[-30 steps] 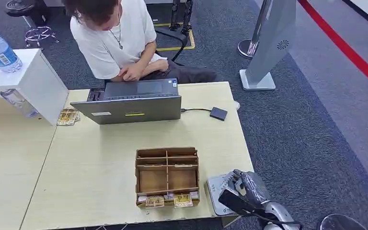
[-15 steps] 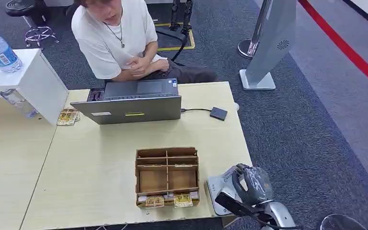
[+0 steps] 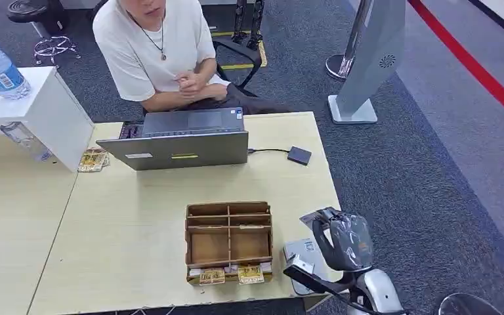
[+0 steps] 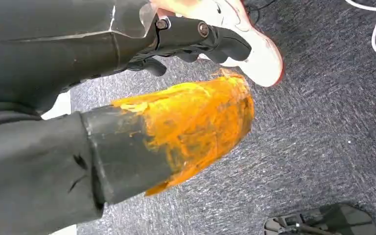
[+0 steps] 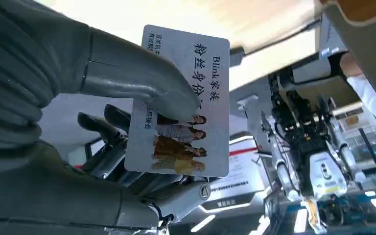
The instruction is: Pass the card to the sensor for recognition and then transmit it.
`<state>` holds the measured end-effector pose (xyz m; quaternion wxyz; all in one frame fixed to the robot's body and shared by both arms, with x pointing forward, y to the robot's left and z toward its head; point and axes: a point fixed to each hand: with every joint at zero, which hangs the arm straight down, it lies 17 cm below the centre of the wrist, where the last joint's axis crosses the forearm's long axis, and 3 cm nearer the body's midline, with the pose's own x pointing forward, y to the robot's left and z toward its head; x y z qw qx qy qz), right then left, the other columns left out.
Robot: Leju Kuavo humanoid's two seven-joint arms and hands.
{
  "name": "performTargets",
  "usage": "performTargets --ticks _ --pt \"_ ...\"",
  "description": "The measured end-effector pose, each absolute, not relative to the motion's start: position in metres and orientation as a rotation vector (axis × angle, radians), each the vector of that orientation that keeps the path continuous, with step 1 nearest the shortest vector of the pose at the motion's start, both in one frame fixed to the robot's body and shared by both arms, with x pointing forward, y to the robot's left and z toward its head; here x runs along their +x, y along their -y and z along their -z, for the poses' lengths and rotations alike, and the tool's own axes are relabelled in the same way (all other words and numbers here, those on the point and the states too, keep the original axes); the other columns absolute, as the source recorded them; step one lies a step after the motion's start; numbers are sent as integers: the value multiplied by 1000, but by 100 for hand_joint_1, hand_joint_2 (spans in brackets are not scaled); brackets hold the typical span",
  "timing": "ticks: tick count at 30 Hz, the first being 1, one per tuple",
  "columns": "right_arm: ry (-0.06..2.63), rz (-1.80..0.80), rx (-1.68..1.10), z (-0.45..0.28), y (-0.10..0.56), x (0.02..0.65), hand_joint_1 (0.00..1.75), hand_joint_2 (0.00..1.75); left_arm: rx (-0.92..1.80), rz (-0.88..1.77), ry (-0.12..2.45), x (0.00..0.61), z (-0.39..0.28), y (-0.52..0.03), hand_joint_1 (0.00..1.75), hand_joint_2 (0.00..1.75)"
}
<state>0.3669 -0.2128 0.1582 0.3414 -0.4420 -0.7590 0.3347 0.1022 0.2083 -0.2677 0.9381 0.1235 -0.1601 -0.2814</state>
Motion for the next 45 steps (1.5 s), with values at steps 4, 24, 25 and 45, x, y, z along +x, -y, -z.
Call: performTargets --ticks 4,24,25,45 --pt "2002 -860 -1187 -173 209 369 175 175 248 586 328 102 268 -207 0 0" --pt "2148 -832 -1311 -245 174 406 175 175 237 623 337 103 267 -201 0 0" --pt "2157 -836 -1313 -248 171 407 175 175 236 625 340 104 267 -201 0 0" --pt "2169 -916 -1317 -259 127 447 0 175 227 646 353 106 266 -196 0 0"
